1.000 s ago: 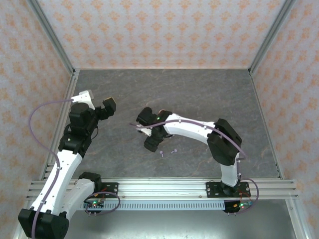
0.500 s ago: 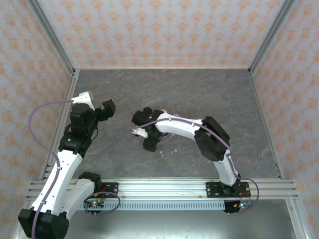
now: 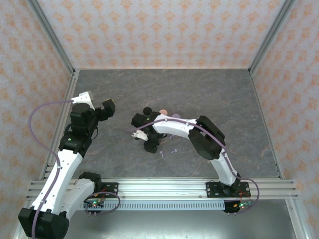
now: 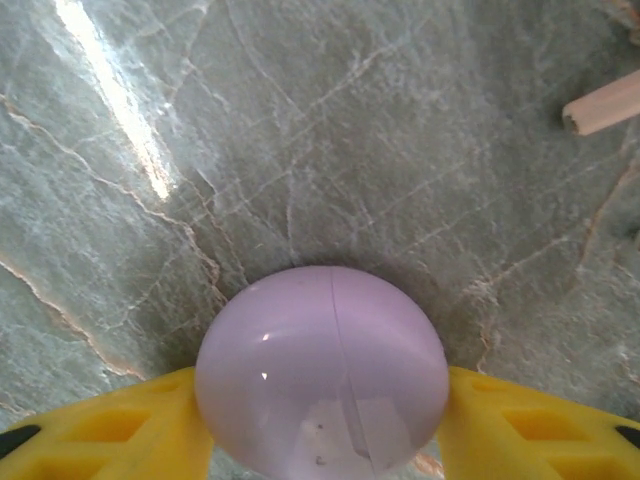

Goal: Insert the wireless bluetooth earbuds into the charging case

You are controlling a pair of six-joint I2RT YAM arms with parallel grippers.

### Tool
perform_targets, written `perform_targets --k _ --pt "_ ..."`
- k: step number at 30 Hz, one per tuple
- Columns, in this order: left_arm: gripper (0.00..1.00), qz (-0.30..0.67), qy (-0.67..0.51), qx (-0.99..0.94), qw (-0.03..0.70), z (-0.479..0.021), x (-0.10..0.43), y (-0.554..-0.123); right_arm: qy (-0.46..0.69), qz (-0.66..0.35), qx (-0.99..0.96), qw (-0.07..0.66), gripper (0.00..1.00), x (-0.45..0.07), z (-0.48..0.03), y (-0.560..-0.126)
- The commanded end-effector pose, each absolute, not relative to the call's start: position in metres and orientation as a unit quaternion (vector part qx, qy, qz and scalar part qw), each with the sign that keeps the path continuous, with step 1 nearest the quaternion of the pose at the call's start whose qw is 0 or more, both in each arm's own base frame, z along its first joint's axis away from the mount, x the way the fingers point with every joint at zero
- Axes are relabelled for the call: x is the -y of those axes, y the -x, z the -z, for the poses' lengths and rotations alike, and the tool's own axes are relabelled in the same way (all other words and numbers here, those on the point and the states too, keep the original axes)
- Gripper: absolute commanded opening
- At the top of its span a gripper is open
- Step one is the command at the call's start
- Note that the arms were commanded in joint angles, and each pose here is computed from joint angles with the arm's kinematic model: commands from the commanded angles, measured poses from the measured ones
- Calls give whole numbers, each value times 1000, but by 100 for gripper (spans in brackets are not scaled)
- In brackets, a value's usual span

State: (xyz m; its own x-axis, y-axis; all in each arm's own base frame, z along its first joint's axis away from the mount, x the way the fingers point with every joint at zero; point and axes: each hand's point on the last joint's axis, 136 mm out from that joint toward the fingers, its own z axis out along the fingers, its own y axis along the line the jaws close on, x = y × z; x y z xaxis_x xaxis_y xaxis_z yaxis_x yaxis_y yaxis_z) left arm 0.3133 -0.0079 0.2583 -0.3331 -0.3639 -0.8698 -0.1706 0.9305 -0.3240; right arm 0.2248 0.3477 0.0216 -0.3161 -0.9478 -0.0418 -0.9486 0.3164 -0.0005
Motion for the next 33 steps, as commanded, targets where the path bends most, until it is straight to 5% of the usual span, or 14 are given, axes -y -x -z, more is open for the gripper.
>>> perform_targets --k 1,15,25,33 --pt "100 68 166 -816 549 -254 1 -312 593 -15 -805 18 53 -354 -22 -223" --pt "100 107 120 -811 563 -276 19 -312 536 -81 -819 189 43 -349 -119 -254" --pt "95 245 -1 -772 586 -345 78 -305 495 -75 -733 460 42 -321 -264 -285" --pt "89 394 -113 -743 529 -367 138 -288 512 -33 -660 549 41 -315 -315 -291"
